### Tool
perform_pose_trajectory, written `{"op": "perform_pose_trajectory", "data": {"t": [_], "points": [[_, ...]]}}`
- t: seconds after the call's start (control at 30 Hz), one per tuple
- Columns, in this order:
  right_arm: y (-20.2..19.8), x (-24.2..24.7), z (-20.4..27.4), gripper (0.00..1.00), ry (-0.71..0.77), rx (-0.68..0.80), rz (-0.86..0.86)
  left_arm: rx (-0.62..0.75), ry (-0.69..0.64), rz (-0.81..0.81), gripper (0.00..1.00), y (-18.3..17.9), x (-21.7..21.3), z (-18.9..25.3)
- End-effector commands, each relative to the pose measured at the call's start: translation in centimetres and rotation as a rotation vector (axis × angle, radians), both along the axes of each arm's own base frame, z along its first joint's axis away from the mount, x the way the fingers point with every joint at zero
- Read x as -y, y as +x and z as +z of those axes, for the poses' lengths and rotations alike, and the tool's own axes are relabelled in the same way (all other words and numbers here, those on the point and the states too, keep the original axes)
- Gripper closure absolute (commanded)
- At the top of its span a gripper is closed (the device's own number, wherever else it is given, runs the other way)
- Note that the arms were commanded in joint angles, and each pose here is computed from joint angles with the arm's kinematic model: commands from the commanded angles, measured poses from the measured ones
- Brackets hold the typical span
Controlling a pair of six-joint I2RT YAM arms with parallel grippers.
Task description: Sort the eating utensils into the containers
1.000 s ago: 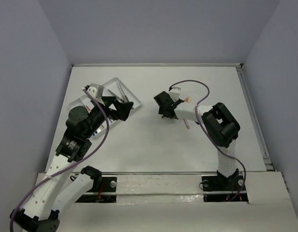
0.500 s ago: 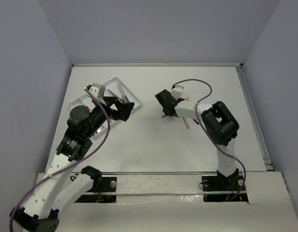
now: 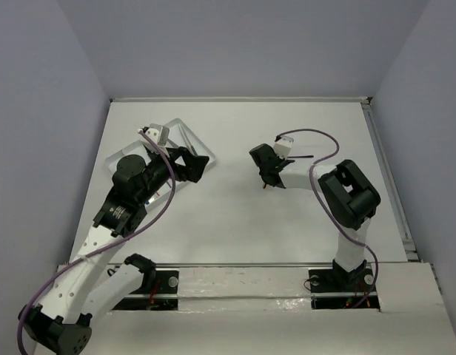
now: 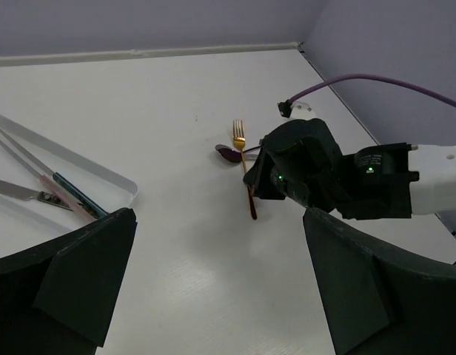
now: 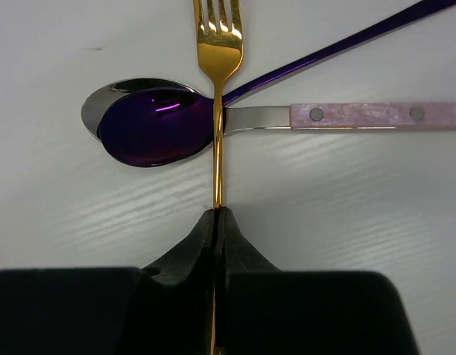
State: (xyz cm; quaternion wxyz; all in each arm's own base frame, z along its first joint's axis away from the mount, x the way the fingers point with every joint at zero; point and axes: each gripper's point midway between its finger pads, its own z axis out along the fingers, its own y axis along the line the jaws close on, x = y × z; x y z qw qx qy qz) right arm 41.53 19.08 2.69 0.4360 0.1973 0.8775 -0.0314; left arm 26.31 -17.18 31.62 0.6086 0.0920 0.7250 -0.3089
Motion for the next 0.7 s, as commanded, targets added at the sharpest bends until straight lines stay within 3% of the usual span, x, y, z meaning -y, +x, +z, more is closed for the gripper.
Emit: {"op": "perform_pose_trajectory", "data": {"t": [0.0,0.27,0.47,0.67], "points": [[-3.2,2.6,-0.8,1.00,-0.074,-0.072,0.039,0.010,0.005,-0.025,0.01,0.4,0.7,-0.1],[-4.6,0.5,8.6,1.00,0.019,0.172,0.336,-0.142,-0.072,-0.154,0.02,0.3,3.8,-2.8],[-6.2,-0.8,9.3,1.00,0.043,0.152,0.475,-0.195,-0.176,-0.169,0.03,0.3,5.0,-3.4],[-8.4,-3.5,12.5,1.00,0.165,0.251,0.680,-0.257,-0.218,-0.204,0.06,0.3,8.0,-4.6]]}}
